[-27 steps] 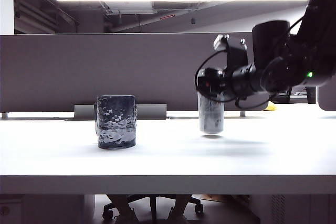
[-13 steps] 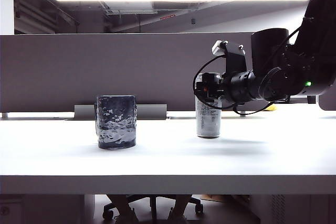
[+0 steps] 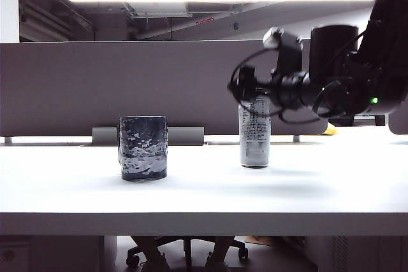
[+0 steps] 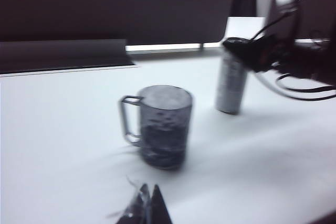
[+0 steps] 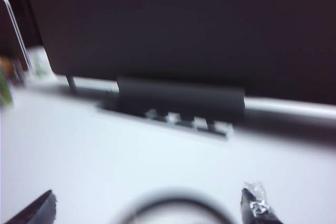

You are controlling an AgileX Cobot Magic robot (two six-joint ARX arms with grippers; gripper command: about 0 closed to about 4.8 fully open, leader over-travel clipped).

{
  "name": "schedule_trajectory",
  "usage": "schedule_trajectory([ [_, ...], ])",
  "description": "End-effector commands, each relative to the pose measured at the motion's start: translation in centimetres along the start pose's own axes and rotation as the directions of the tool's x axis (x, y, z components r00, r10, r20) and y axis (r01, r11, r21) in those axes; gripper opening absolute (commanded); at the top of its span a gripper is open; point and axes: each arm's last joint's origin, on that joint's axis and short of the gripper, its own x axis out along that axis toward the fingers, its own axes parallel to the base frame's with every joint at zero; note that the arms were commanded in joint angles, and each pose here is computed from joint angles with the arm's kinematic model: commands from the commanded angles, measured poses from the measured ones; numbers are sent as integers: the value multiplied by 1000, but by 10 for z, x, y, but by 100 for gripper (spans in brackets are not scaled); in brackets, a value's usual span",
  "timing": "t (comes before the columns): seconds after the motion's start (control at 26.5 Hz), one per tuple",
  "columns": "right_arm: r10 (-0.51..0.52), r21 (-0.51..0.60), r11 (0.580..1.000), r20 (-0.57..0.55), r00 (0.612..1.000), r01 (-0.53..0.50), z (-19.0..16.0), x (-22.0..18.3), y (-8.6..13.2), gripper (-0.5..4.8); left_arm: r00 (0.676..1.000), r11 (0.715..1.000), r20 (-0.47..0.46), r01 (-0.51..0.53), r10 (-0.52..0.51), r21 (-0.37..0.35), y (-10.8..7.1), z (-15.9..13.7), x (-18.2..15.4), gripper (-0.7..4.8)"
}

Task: Pick up the metal can, pour some water into the cup, then place the can back on the table.

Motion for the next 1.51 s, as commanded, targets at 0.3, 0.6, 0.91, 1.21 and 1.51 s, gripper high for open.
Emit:
schedule_trajectory([
  [0.3, 55, -34, 998, 252, 966, -48, 91, -8, 16, 479, 969, 969, 19, -245, 245, 9, 25, 2, -6, -5],
  [0.6, 216, -117, 976, 372, 903, -185, 168, -48, 44, -8, 968, 968, 19, -250, 250, 9, 26, 2, -7, -5],
  [0.91, 227, -113, 974, 405, 886, -199, 214, -102, 69, -8, 968, 968, 19, -252, 251, 9, 26, 2, -7, -5],
  [1.21, 251, -145, 967, 455, 854, -207, 231, -114, 77, -8, 968, 968, 19, -252, 251, 9, 26, 2, -7, -5],
  [1.51, 208, -282, 954, 369, 906, -104, 221, -108, 73, -5, 968, 968, 19, -251, 251, 9, 26, 2, -7, -5],
])
